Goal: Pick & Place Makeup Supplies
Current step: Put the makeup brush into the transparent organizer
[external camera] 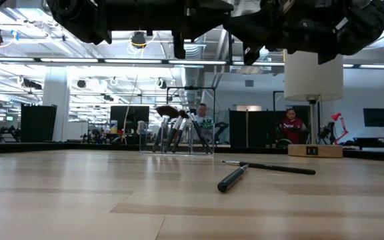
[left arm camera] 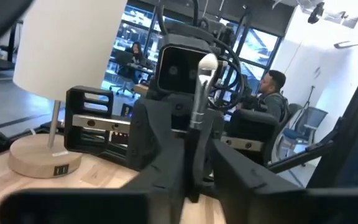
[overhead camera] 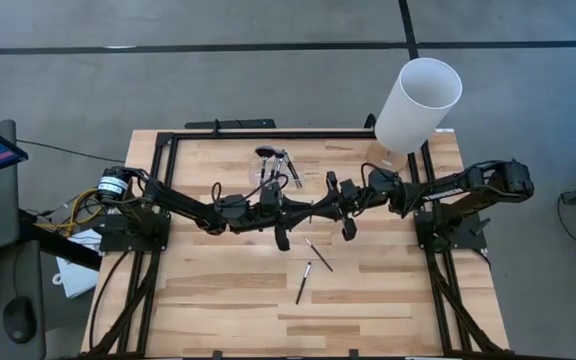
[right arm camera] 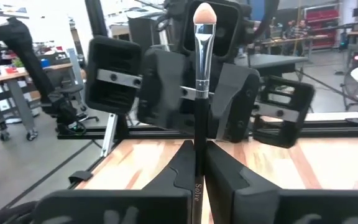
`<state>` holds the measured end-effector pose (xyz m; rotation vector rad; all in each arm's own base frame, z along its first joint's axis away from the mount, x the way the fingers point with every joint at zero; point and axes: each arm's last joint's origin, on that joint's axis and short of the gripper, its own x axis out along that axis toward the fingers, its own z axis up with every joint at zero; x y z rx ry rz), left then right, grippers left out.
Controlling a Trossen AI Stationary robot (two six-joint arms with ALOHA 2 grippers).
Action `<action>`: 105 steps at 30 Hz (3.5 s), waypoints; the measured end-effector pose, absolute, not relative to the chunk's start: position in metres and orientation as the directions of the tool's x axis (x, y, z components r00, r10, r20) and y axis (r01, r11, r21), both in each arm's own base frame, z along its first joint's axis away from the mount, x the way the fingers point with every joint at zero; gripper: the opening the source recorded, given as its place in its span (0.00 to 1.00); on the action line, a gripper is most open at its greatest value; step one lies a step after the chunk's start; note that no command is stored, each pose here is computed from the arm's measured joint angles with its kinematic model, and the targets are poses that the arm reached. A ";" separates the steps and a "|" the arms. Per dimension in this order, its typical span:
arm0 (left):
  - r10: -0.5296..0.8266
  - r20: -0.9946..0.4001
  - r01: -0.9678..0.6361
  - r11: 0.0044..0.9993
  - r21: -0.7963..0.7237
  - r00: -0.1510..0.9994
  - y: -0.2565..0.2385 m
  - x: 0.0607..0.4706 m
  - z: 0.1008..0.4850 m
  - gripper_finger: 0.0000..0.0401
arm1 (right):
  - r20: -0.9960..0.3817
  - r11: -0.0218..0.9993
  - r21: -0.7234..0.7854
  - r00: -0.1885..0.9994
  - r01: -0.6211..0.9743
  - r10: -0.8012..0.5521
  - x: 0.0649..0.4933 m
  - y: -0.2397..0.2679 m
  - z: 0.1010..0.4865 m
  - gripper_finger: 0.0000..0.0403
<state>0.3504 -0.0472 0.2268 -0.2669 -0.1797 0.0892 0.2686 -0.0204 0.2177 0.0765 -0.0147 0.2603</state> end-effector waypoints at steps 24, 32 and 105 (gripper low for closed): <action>0.583 -0.050 -0.578 0.786 -0.221 0.811 -0.069 0.256 0.217 0.42 | -0.055 0.995 0.018 0.994 0.095 -0.094 0.290 -0.100 0.207 0.01; 0.542 -0.062 -0.539 0.804 -0.250 0.838 -0.081 0.252 0.211 0.35 | -0.110 0.985 0.034 0.980 0.172 -0.167 0.326 -0.132 0.186 0.02; 0.243 0.003 -0.234 0.936 -0.264 0.970 -0.036 0.264 0.233 0.29 | -0.877 0.960 0.042 0.470 0.276 -0.097 0.328 0.036 0.162 0.12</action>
